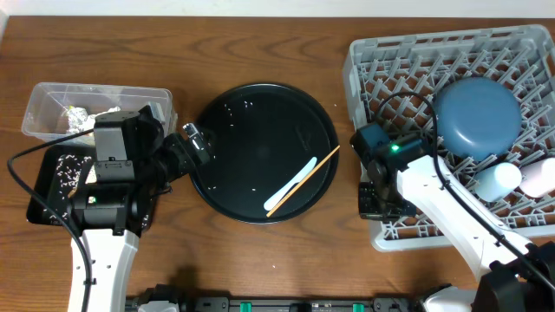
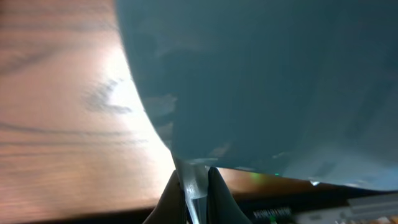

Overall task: Sort waste into correct bins and load items into the dishwasher rack
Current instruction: 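Move the right gripper over the black tray toward the chopstick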

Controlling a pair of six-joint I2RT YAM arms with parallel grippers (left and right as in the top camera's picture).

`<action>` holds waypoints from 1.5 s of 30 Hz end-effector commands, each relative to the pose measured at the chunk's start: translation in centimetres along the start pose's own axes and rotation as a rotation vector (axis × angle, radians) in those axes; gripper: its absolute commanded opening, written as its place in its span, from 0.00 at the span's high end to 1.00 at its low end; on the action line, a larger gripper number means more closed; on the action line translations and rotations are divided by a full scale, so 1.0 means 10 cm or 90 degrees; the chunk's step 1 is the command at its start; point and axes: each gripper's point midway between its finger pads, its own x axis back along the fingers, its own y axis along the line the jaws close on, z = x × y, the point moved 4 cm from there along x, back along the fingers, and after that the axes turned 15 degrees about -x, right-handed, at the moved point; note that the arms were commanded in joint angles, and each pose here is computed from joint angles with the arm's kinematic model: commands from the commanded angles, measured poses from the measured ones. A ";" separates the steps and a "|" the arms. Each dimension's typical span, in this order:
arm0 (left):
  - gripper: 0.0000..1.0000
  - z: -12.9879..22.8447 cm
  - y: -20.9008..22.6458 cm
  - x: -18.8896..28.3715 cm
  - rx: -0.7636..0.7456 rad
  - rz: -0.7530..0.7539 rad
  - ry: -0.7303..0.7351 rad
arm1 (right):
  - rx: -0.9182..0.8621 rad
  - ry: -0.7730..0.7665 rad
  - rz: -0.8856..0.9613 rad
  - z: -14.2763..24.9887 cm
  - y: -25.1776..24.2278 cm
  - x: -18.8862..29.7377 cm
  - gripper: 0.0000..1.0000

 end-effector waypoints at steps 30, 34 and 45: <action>0.02 -0.05 0.00 0.03 -0.009 -0.006 -0.010 | -0.051 -0.029 -0.232 -0.17 0.66 0.95 0.78; 0.02 -0.05 0.00 0.03 -0.009 -0.006 -0.010 | -0.123 -0.058 -0.255 -0.22 0.84 0.83 0.87; 0.02 -0.05 0.00 0.03 -0.009 -0.006 -0.010 | -0.281 -0.203 -0.276 -0.31 1.11 0.34 0.99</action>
